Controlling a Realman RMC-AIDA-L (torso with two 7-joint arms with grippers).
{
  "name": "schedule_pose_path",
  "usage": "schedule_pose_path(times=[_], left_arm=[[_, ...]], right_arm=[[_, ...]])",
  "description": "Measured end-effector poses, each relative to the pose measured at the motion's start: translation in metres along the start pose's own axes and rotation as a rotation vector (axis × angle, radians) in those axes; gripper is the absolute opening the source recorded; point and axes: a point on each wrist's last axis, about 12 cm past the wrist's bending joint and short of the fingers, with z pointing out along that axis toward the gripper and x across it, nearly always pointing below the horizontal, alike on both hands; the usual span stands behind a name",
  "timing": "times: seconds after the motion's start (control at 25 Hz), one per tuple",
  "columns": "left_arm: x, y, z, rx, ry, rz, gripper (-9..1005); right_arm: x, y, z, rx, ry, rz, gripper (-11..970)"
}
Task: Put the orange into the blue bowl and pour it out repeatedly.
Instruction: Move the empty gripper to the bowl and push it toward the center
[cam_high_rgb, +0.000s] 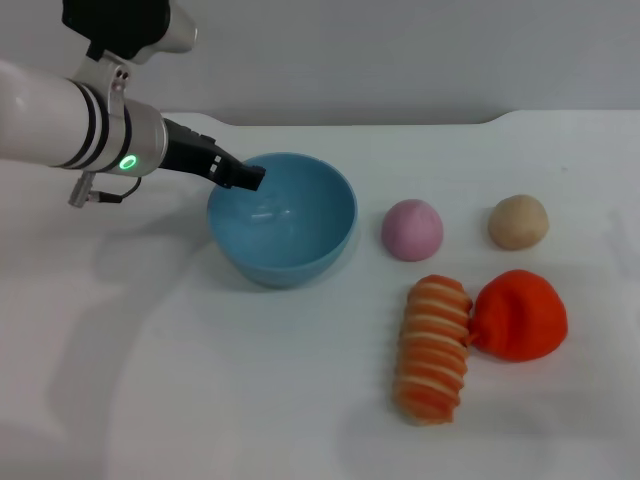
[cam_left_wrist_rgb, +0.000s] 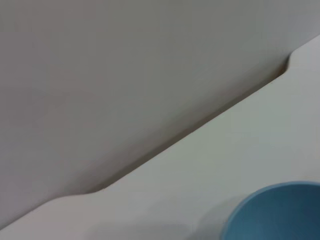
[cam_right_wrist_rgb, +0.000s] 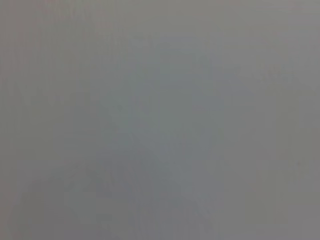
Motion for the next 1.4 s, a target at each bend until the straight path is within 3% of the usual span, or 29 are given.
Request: schedule_pose_path(times=[0.24, 0.92, 1.4], left_arm=[[0.011, 0.006, 0.011, -0.018, 0.028, -0.033, 792], [0.027, -0.009, 0.025, 0.045, 0.132, -0.033, 781], [0.020, -0.021, 0.029, 0.044, 0.111, 0.057, 320]], right_arm=[[0.001, 0.001, -0.002, -0.004, 0.007, 0.001, 768], [0.001, 0.002, 0.000, -0.012, 0.006, 0.002, 769], [0.001, 0.002, 0.001, -0.011, 0.009, 0.001, 767]])
